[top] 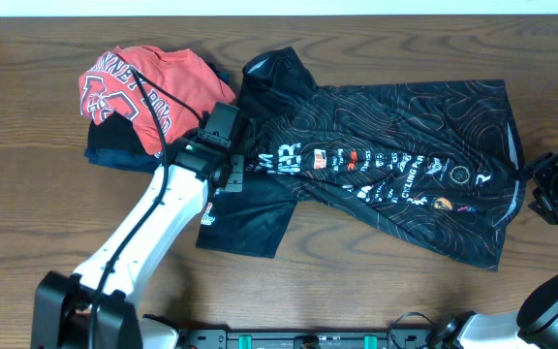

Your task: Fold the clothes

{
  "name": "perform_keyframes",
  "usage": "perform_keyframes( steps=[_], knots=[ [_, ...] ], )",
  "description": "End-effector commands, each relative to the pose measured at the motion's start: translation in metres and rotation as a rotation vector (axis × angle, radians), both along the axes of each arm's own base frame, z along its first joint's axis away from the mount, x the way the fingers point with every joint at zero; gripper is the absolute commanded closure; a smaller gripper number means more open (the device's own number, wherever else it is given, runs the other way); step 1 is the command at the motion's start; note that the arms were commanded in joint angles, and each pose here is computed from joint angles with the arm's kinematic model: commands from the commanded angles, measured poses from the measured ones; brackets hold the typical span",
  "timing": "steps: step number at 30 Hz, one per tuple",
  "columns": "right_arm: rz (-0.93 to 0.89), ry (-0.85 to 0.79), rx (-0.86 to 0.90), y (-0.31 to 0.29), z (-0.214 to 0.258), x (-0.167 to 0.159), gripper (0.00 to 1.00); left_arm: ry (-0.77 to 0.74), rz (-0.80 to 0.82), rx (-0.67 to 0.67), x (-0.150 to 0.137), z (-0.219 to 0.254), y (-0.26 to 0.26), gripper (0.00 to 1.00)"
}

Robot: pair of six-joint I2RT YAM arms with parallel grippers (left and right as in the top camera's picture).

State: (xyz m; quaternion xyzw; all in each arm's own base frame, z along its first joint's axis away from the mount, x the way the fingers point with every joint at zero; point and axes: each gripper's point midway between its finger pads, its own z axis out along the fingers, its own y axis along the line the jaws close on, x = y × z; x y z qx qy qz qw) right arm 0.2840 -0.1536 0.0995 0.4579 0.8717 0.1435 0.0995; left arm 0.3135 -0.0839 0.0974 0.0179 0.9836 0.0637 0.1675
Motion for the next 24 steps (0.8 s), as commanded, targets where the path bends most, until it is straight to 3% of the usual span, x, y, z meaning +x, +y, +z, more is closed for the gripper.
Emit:
perform_keyframes(
  steps=[1,8,11,18,24],
  knots=[
    [0.024,-0.005,-0.006,0.003,0.001,0.001,0.33,0.066,-0.007,0.062,-0.009,-0.014,0.011,0.67],
    [0.024,-0.009,-0.011,0.002,0.001,0.002,0.33,0.257,-0.08,-0.162,-0.052,-0.02,-0.029,0.67],
    [0.022,-0.003,-0.016,0.001,0.0,0.001,0.32,0.347,-0.201,-0.291,-0.078,-0.022,-0.067,0.64],
    [0.022,0.003,-0.01,0.003,-0.006,-0.001,0.32,0.408,-0.355,-0.244,-0.118,-0.053,-0.096,0.57],
    [0.023,0.006,-0.007,0.004,-0.007,-0.002,0.33,0.424,-0.38,-0.214,-0.126,-0.072,-0.098,0.54]
  ],
)
